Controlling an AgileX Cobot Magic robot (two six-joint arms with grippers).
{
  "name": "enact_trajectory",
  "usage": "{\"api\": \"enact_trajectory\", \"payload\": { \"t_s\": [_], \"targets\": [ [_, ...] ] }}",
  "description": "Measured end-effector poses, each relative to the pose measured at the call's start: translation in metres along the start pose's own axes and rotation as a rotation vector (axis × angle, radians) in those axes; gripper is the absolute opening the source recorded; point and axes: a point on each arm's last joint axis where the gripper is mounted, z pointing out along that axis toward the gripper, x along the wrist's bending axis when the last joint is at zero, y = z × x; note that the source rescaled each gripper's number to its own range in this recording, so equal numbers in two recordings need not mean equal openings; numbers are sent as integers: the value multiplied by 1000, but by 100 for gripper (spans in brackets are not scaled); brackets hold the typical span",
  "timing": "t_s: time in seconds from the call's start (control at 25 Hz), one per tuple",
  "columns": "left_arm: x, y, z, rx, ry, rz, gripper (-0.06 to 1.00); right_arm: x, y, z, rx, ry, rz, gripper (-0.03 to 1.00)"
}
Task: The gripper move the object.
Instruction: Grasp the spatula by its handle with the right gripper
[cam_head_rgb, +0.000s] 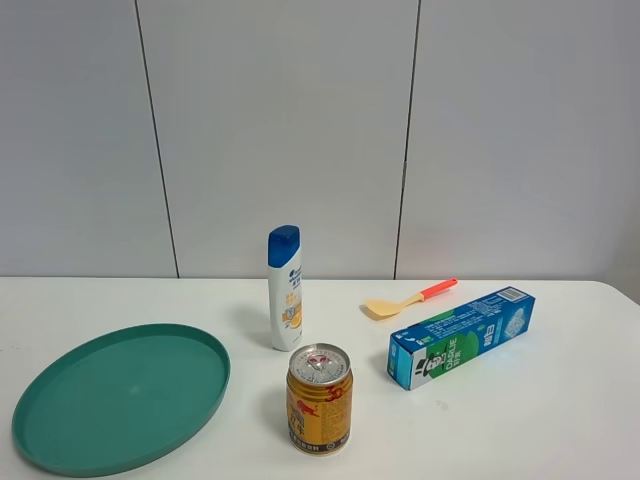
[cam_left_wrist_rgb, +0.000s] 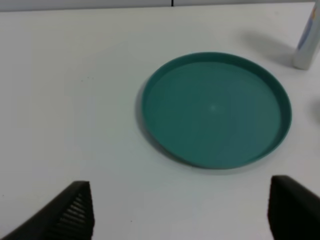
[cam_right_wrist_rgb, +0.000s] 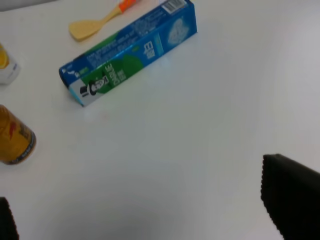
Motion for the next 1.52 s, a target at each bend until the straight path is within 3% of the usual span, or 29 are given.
{"api": "enact_trajectory", "payload": {
  "t_s": [0.2, 0.36, 0.64, 0.96, 1.2, 1.52],
  "targets": [
    [0, 0, 0, 0, 0, 0, 100, 7, 64, -9, -28, 26, -124, 98],
    [0, 0, 0, 0, 0, 0, 100, 16, 92, 0, -17, 117, -228, 98],
    [0, 0, 0, 0, 0, 0, 100, 28, 107, 22, -6, 264, -215, 98],
    [0, 0, 0, 0, 0, 0, 100, 27, 111, 36, 23, 276, -254, 98],
    [0, 0, 0, 0, 0, 0, 100, 27, 115, 59, 112, 313, -296, 98],
    [0, 0, 0, 0, 0, 0, 100, 25, 155, 115, 243, 329, -227, 96]
  ]
}}
